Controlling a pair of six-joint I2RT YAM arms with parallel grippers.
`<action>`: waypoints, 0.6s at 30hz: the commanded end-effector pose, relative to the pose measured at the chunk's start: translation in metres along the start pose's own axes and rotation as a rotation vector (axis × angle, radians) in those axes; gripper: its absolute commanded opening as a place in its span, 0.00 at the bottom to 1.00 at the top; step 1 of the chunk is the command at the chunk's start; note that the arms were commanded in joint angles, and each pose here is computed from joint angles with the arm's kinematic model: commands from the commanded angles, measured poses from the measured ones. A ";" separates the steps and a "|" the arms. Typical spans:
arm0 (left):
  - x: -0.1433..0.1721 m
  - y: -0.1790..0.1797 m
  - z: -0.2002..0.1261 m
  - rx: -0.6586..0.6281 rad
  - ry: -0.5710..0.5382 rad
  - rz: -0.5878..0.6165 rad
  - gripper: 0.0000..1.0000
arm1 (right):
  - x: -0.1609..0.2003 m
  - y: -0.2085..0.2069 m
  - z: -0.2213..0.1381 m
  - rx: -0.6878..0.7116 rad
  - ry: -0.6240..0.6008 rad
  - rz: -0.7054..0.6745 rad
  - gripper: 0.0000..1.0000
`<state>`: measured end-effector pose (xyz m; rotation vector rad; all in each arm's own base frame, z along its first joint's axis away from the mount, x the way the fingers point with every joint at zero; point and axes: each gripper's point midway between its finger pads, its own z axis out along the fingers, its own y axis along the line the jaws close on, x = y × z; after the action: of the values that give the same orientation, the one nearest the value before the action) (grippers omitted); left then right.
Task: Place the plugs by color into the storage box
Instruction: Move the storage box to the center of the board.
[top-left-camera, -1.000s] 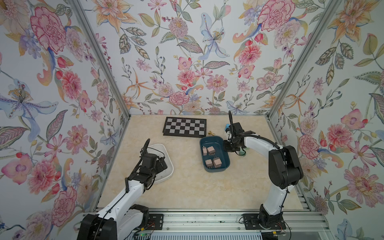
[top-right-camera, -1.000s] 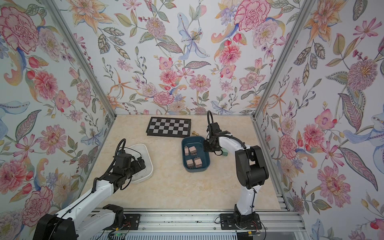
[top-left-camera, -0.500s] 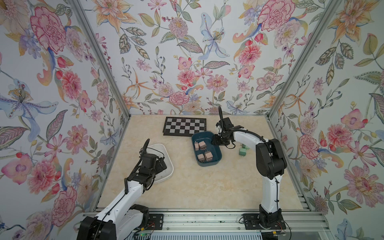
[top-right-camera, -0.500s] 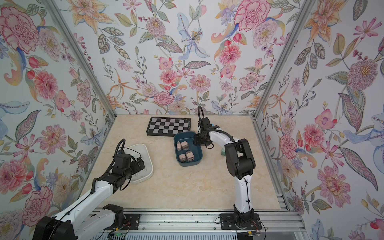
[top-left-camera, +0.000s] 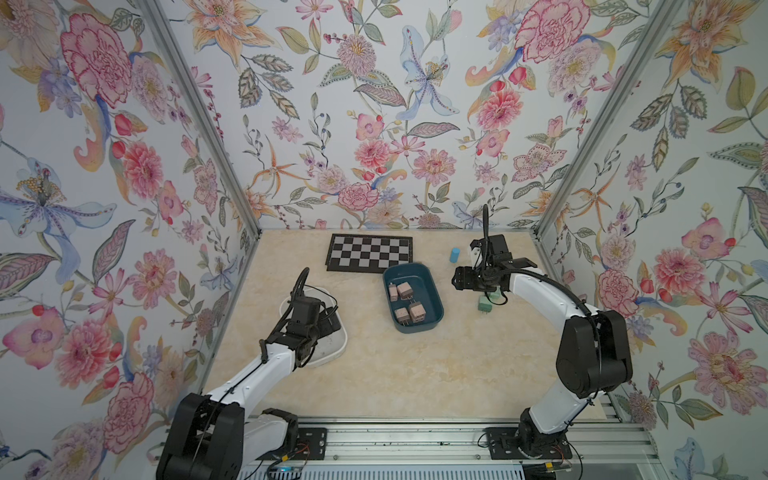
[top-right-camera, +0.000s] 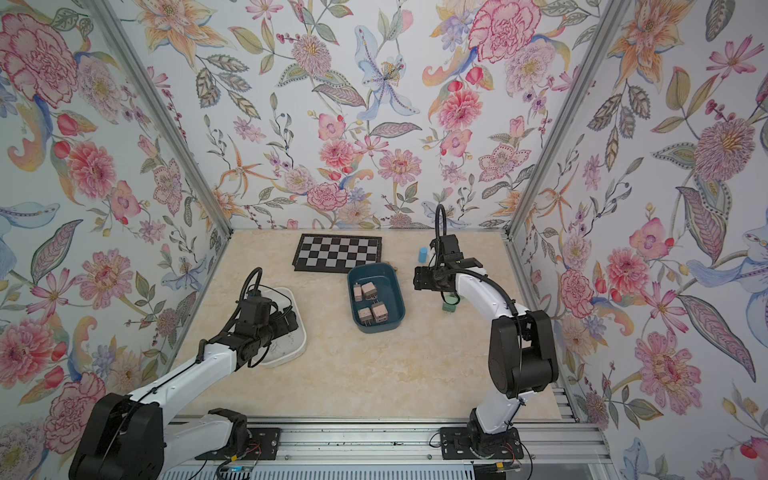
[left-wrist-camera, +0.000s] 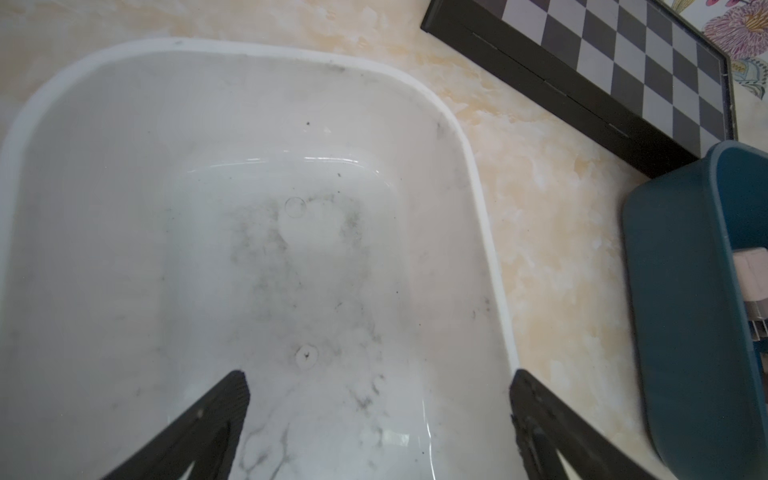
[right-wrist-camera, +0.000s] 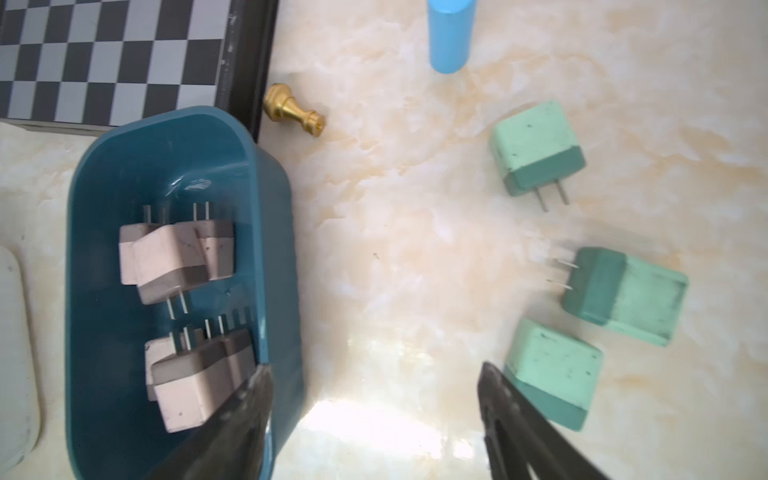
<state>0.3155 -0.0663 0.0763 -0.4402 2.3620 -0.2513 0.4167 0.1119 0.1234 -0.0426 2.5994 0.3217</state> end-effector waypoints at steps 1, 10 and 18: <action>-0.016 -0.032 0.008 0.091 -0.032 0.036 0.99 | 0.020 -0.040 0.005 0.066 0.061 0.053 0.81; 0.006 -0.095 0.034 0.209 0.016 0.087 1.00 | 0.057 -0.091 0.016 0.111 0.161 0.145 0.81; 0.025 -0.156 0.033 0.310 0.020 0.178 0.99 | 0.057 -0.086 0.041 0.105 0.212 0.111 0.81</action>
<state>0.3487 -0.1995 0.0676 -0.0996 2.3746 -0.4784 0.3900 0.0328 0.0480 0.1656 2.8051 0.2249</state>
